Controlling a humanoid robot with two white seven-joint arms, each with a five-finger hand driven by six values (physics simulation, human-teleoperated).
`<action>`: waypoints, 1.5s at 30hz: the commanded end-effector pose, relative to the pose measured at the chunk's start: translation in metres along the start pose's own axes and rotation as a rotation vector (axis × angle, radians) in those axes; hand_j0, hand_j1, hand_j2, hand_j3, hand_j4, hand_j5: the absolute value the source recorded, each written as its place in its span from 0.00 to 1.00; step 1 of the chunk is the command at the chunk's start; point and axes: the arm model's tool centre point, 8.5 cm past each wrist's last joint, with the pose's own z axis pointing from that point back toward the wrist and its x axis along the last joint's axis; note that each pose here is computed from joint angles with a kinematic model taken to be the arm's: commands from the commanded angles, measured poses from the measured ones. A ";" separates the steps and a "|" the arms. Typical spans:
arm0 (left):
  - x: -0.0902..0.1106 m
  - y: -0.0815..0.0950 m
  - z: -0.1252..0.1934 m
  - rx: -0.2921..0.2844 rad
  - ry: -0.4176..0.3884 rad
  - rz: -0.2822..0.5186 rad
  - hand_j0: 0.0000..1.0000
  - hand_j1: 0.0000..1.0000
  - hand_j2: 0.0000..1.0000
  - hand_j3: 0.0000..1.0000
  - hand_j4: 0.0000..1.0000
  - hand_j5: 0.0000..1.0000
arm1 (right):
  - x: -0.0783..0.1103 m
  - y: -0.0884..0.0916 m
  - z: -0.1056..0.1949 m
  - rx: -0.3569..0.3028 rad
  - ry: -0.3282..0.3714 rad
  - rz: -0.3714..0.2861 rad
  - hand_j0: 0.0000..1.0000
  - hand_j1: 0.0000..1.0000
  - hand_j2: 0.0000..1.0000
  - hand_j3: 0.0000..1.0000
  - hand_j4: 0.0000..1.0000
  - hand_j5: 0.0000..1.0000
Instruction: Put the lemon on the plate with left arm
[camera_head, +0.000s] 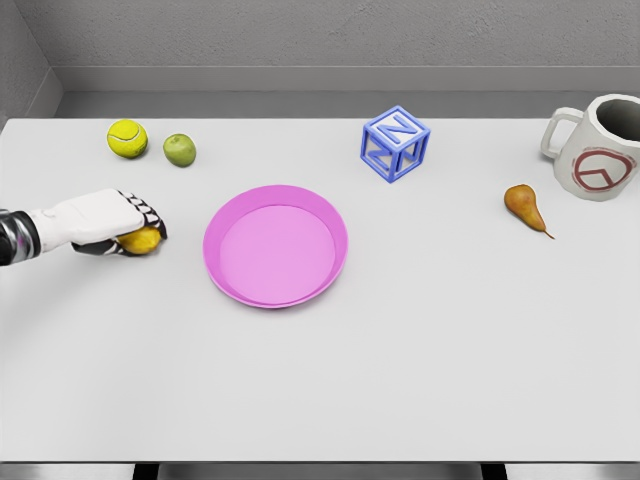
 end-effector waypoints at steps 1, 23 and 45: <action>0.001 0.003 0.000 0.009 -0.004 0.000 0.56 0.56 0.56 0.56 0.56 0.56 | 0.000 0.000 0.000 0.000 0.000 0.000 1.00 1.00 1.00 1.00 1.00 1.00; 0.025 0.035 -0.001 0.112 -0.083 -0.019 0.55 0.55 0.55 0.55 0.55 0.55 | 0.000 0.000 0.000 0.000 0.000 -0.002 1.00 1.00 1.00 1.00 1.00 1.00; 0.089 0.068 -0.035 0.213 -0.251 -0.063 0.54 0.54 0.54 0.54 0.54 0.54 | 0.000 0.000 0.000 0.000 0.000 0.000 1.00 1.00 1.00 1.00 1.00 1.00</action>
